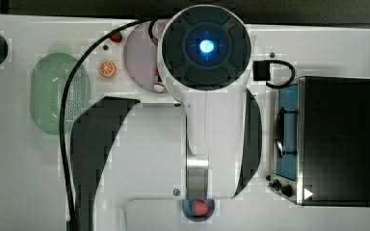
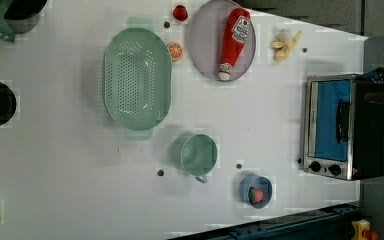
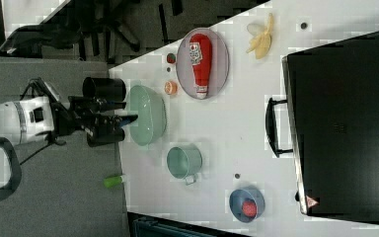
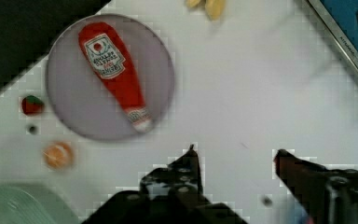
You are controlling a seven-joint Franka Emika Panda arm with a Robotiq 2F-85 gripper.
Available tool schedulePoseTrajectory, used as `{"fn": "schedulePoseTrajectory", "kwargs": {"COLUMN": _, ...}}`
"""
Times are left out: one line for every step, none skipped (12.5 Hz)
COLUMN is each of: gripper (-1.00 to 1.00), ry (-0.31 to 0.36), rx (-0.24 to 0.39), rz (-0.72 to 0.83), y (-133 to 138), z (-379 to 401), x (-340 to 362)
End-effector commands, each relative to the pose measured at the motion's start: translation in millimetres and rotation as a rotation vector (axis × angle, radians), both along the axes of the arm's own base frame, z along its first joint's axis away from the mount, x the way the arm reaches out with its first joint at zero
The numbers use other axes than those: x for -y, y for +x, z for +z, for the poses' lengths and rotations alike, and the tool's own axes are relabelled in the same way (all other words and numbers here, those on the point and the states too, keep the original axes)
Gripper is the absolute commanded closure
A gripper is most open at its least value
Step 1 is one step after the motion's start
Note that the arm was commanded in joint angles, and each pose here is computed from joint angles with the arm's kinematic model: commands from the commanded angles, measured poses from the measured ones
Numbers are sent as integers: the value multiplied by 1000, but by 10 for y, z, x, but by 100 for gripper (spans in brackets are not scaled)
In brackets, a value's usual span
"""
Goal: Flap open oven.
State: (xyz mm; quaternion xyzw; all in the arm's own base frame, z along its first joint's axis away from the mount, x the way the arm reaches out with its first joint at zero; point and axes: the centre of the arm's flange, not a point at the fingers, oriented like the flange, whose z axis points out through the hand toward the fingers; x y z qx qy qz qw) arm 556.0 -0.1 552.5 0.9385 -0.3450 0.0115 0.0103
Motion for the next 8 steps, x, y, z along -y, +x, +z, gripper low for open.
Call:
{"fn": "schedulePoseTrajectory", "kwargs": {"gripper": -59, "ry": 17, "rx": -21, "rz": -185, "y": -1208, "z": 754, "x": 349}}
{"fn": "schedulePoseTrajectory", "kwargs": {"gripper": -81, "ry": 17, "rx": -21, "rz": -185, "y": -1209, "z": 755, "x": 349}}
{"fn": "schedulePoseTrajectory", "kwargs": {"gripper": -100, "ry": 17, "rx": -21, "rz": -185, "y": -1208, "z": 754, "x": 349}}
{"fn": "schedulePoseTrajectory", "kwargs": {"gripper": -100, "ry": 16, "rx": -21, "rz": -185, "y": -1208, "z": 753, "x": 348}}
{"fn": "schedulePoseTrajectory", "kwargs": {"gripper": -100, "ry": 17, "rx": -21, "rz": -185, "y": -1208, "z": 753, "x": 348}}
{"fn": "schedulePoseTrajectory", "kwargs": {"gripper": -90, "ry": 17, "rx": -21, "rz": -185, "y": -1209, "z": 753, "x": 349}}
{"fn": "schedulePoseTrajectory", "kwargs": {"gripper": -65, "ry": 17, "rx": -21, "rz": -185, "y": -1208, "z": 753, "x": 348}}
{"fn": "schedulePoseTrajectory", "kwargs": {"gripper": -38, "ry": 16, "rx": -22, "rz": -185, "y": -1207, "z": 750, "x": 349}}
